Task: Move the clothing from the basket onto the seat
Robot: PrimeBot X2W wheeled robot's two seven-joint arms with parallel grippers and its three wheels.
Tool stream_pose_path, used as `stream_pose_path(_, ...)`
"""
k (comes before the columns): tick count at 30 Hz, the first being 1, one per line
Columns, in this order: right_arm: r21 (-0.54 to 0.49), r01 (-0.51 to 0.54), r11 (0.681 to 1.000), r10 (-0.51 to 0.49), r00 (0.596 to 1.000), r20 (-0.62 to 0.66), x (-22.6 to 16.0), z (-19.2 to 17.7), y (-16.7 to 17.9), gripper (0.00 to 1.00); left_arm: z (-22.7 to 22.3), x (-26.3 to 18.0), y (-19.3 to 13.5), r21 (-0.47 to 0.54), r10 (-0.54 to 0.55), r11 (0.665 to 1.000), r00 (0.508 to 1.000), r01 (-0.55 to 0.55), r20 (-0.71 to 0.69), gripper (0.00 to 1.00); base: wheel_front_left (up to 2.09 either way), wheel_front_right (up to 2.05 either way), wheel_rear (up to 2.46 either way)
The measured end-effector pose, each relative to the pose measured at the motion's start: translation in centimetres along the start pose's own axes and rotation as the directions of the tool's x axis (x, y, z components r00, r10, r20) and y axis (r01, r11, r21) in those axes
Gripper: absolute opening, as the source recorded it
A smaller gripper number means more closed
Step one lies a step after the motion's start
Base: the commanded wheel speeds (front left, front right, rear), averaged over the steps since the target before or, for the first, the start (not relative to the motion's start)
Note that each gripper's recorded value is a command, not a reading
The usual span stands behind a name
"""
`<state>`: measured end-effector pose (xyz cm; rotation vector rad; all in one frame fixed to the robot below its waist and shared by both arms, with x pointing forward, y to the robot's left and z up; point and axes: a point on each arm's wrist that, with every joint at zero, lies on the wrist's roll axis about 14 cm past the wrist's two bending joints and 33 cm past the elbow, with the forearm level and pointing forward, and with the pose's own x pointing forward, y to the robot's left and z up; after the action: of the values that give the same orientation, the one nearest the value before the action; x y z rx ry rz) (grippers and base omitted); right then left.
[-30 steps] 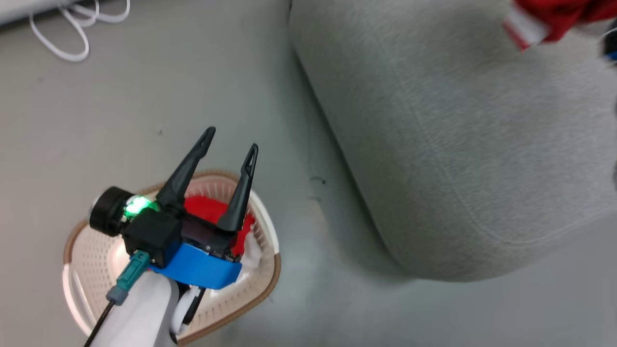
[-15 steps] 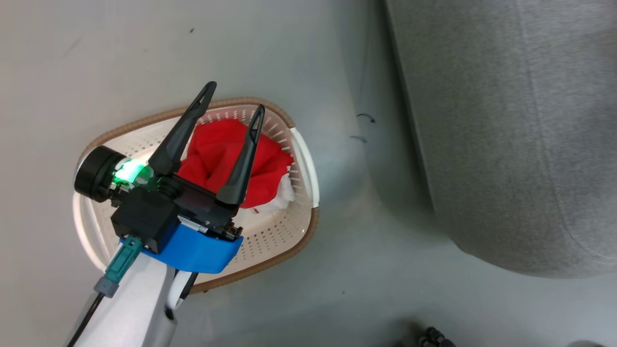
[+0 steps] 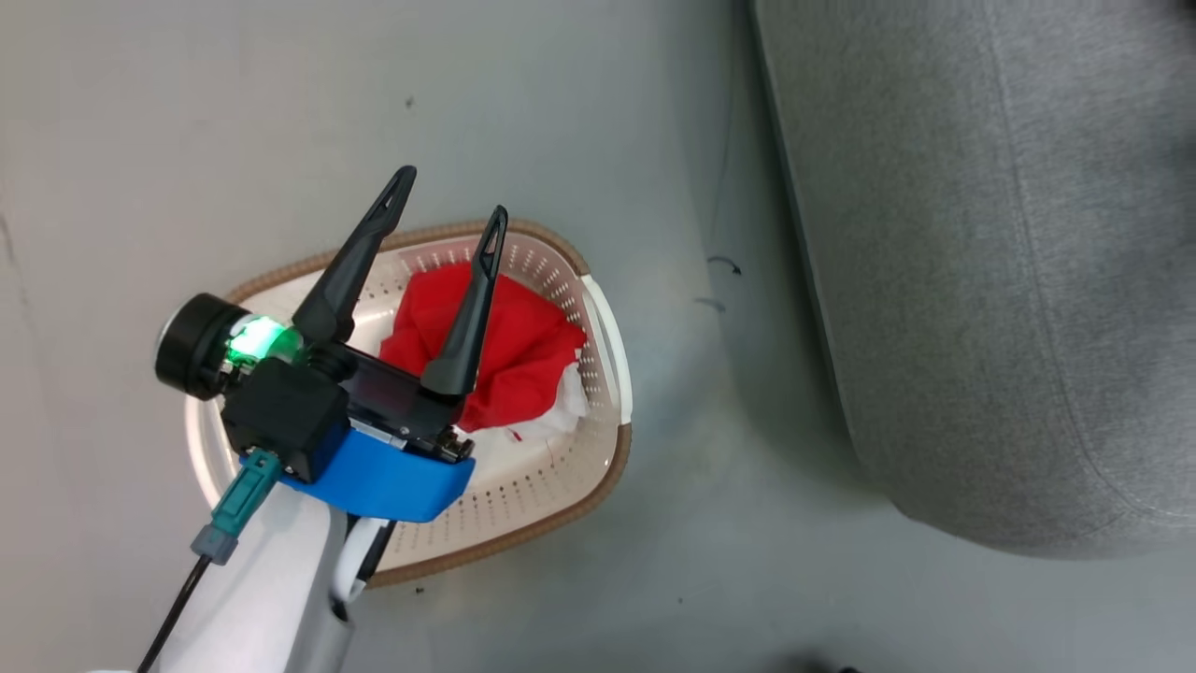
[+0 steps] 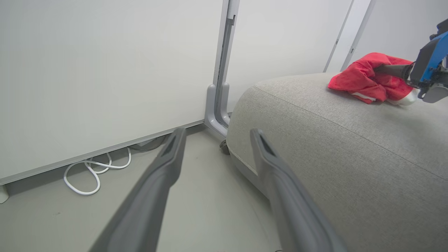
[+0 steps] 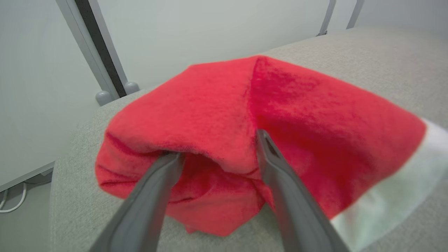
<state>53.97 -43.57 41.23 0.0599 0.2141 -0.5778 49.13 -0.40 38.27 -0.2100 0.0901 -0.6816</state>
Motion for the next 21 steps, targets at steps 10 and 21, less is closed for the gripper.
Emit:
stream_pose_path(10,-0.051,-0.099,0.994,0.097,0.995,-0.034,-4.9,0.6,0.8,1.00,3.7,-2.2,-0.8,0.002,0.075,0.997,0.997,-0.075,0.024,1.00,0.00,0.00,0.00)
stream_pose_path(21,-0.011,-0.270,0.963,0.271,0.960,0.068,-12.0,2.8,4.7,1.00,7.1,-7.0,-0.7,0.019,0.210,0.977,0.976,-0.212,0.051,1.00,0.00,0.00,0.00)
